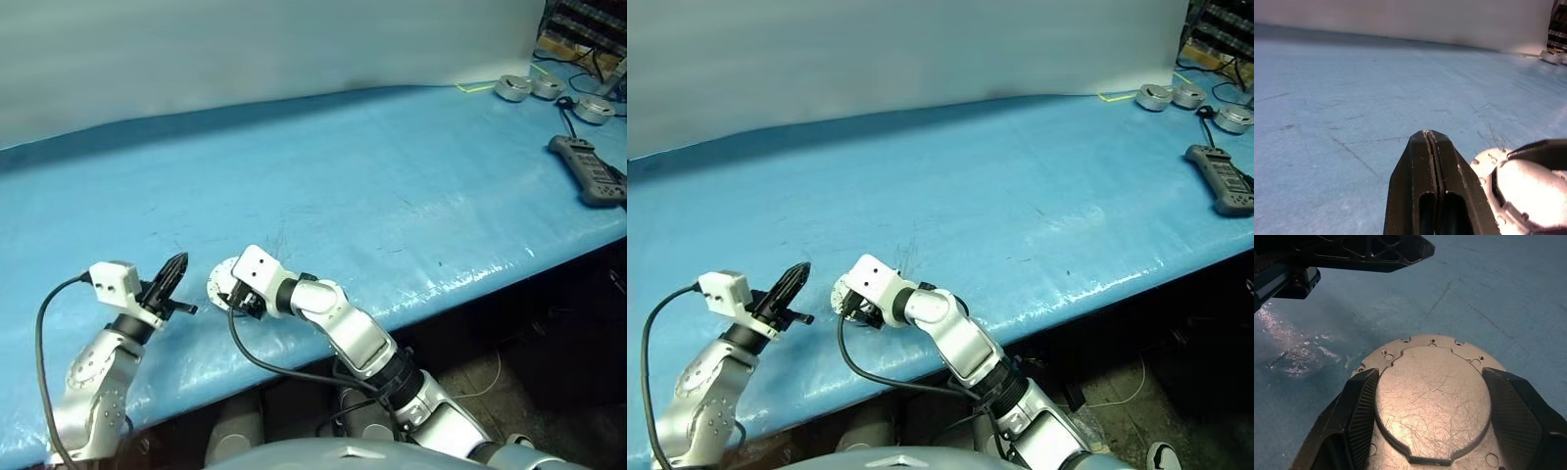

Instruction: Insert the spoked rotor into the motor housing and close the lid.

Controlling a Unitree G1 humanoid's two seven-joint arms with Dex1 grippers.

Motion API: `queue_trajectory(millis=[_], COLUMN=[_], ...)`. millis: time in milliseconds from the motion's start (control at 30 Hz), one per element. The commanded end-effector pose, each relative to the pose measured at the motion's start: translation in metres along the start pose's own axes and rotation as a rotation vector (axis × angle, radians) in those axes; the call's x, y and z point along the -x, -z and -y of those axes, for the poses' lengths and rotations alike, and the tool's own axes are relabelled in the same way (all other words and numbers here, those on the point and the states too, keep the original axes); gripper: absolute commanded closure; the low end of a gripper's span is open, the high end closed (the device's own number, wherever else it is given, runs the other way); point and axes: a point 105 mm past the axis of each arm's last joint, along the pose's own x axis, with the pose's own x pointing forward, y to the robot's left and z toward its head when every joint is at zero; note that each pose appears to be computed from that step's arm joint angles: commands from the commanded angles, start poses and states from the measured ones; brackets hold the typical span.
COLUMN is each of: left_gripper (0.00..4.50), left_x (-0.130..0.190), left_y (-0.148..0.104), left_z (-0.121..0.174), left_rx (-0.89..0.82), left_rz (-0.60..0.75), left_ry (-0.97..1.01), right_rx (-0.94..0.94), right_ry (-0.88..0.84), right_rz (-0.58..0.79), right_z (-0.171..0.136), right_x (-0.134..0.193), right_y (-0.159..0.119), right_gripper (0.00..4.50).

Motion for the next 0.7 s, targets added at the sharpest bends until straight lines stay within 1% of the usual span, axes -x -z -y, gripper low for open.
queue_trajectory(millis=[33,200,333,400,533,700], left_gripper=[4.5,4.5,4.5,4.5,4.5,4.5], left_x=[-0.009,-0.016,-0.015,-0.013,-0.007,-0.005], left_y=[0.001,0.005,-0.001,0.002,0.016,0.024], left_z=[0.011,0.012,0.017,0.016,0.011,0.016], left_rx=[0.033,0.033,0.024,-0.004,-0.082,-0.082], left_rz=[-0.105,-0.255,-0.292,-0.331,-0.442,-0.467], left_ry=[0.072,0.154,0.233,0.241,0.233,0.251], right_rx=[-0.035,-0.038,-0.04,-0.04,-0.037,-0.041], right_ry=[0.02,0.032,0.04,0.04,0.041,0.035], right_rz=[-0.089,-0.088,-0.09,-0.089,-0.083,-0.074], right_z=[0.004,0.008,0.01,0.009,0.009,0.008], right_x=[0.001,0.001,0.001,0.001,0.0,-0.001], right_y=[0.024,0.026,0.027,0.027,0.025,0.024], right_gripper=[1.46,1.46,1.46,1.46,1.46,1.46])
